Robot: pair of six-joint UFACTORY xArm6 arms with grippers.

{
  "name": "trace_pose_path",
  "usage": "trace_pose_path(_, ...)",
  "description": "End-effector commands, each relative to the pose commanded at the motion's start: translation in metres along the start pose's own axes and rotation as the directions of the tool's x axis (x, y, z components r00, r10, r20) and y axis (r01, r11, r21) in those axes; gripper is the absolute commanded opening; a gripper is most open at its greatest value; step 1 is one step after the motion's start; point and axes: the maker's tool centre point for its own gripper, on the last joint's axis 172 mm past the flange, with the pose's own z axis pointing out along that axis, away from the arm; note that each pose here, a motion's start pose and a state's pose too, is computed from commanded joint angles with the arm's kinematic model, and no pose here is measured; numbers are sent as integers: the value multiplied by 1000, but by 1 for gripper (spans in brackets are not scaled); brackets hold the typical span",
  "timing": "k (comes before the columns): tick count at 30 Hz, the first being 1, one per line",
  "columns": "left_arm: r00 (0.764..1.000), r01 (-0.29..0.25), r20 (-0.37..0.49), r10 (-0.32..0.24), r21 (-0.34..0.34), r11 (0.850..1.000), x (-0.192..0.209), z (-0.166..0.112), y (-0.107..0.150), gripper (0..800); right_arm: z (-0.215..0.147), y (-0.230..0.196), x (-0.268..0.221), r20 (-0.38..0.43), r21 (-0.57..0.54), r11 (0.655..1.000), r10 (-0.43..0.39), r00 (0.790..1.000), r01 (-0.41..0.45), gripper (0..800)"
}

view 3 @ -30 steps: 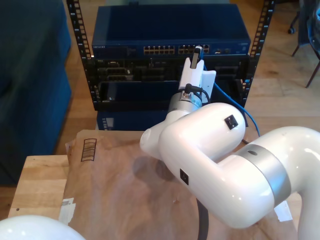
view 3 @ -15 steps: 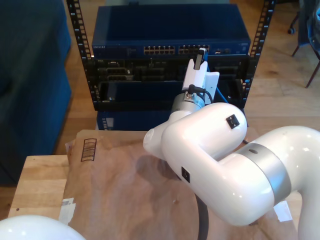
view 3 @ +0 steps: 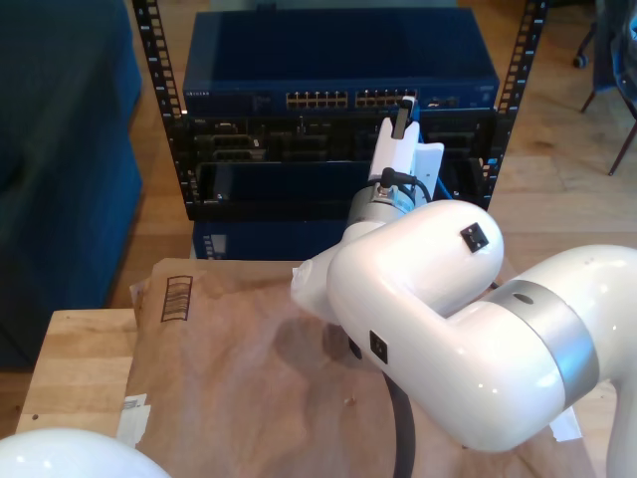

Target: Grab the cable and plug it in

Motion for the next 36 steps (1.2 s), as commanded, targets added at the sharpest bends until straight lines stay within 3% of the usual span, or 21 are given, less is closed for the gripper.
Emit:
trace_pose_path(5,1000,0,0,0,0,1000,0,0,0,800,6,18,-8,33,-66,998,-1,999,3,0)
trace_pose_path(36,1000,0,0,0,0,1000,0,0,0,800,-1,0,-7,98,-43,997,-54,994,58,0)
